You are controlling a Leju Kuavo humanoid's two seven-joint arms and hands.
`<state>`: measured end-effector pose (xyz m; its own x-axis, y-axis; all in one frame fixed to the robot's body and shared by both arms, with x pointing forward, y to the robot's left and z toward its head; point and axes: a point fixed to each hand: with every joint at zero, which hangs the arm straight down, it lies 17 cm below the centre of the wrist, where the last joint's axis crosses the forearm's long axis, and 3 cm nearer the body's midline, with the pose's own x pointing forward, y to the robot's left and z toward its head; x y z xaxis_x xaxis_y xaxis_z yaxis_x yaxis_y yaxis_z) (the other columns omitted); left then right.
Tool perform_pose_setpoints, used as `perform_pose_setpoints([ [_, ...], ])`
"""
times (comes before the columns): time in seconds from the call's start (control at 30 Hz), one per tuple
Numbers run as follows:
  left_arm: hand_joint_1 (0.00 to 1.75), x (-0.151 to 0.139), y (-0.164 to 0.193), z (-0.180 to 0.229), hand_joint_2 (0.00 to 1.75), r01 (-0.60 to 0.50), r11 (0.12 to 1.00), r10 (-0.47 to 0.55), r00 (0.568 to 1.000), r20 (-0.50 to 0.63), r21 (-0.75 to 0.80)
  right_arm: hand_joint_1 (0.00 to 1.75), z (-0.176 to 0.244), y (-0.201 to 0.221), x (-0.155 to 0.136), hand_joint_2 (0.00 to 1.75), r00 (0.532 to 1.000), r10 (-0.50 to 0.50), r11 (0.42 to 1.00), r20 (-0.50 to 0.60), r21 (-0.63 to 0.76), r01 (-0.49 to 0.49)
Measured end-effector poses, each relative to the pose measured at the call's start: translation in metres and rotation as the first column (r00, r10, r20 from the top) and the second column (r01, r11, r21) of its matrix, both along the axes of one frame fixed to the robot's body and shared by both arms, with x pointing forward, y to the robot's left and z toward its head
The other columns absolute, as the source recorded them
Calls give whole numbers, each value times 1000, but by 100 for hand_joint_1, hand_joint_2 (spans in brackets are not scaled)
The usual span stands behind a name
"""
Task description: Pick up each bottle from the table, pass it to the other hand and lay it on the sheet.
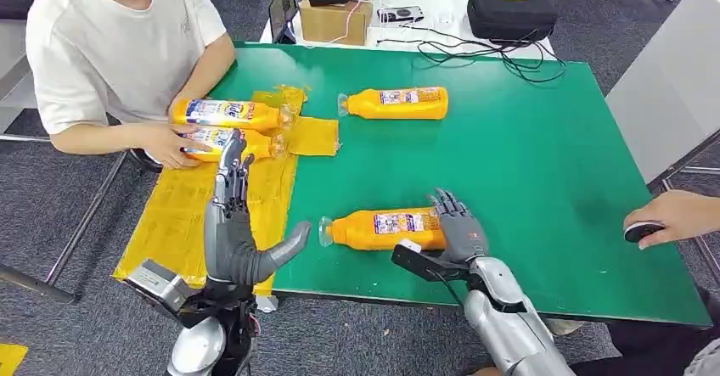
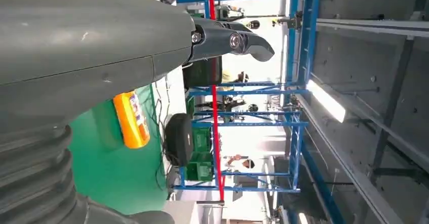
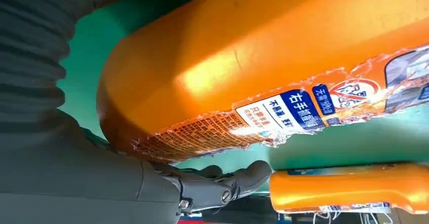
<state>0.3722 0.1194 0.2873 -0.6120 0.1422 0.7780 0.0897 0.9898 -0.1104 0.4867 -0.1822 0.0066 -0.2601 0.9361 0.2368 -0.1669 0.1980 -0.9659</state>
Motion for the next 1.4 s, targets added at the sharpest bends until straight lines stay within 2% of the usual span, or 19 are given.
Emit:
perform_pose_setpoints([
  [0.1, 0, 0, 0, -1, 175, -1, 1000, 1, 1000, -2, 0, 0, -1, 0, 0, 175, 1000, 2, 1000, -3, -2, -2],
  [0.13, 0, 0, 0, -1, 175, -2, 1000, 2, 1000, -3, 0, 59, -1, 0, 0, 175, 1000, 2, 1000, -8, -4, -2],
  [0.17, 0, 0, 0, -1, 175, -2, 1000, 2, 1000, -3, 0, 131, -2, 0, 0, 175, 1000, 2, 1000, -12, -5, -2],
  [0.23, 0, 0, 1, -2, 175, -5, 1000, 5, 1000, -5, 0, 162, -6, 0, 0, 175, 1000, 1, 1000, -29, -11, -1],
  [0.3, 0, -1, 1, -3, 175, -5, 1000, 5, 1000, -7, 0, 173, -8, -1, 0, 175, 999, 0, 1000, -43, -18, -1],
  [0.57, 0, -1, 1, -5, 175, -8, 1000, 8, 1000, -13, 0, 175, -12, -4, 9, 175, 995, 7, 1000, -96, -26, -9],
  [0.7, 0, -1, 1, -6, 175, -5, 1000, 5, 1000, -18, -8, 175, -15, 12, -1, 175, 980, 85, 981, -178, 185, -52],
  [0.8, 0, 0, 1, -11, 175, 29, 998, -32, 998, -45, -60, 175, -17, 24, -16, 175, 974, 130, 945, -186, 320, -65],
  [0.93, 0, -5, 2, -27, 175, 94, 981, -112, 989, -101, -169, 175, -5, 34, -35, 175, 980, 117, 855, -163, 519, -16],
  [1.07, 0, -9, 7, -44, 175, 116, 961, -157, 976, -149, -253, 175, 18, 35, -54, 175, 988, 83, 732, -129, 680, 27],
  [1.17, 0, -11, 12, -53, 175, 89, 964, -134, 976, -169, -249, 175, 37, 29, -59, 175, 995, 50, 666, -87, 745, 32],
  [1.3, 0, -12, 18, -57, 175, 13, 985, -41, 986, -163, -173, 175, 72, 14, -59, 175, 1000, -23, 581, 1, 814, 12],
  [1.4, 0, -14, 15, -70, 175, 4, 991, -30, 981, -190, -135, 175, 99, 4, -65, 175, 995, -83, 485, 58, 874, -11],
])
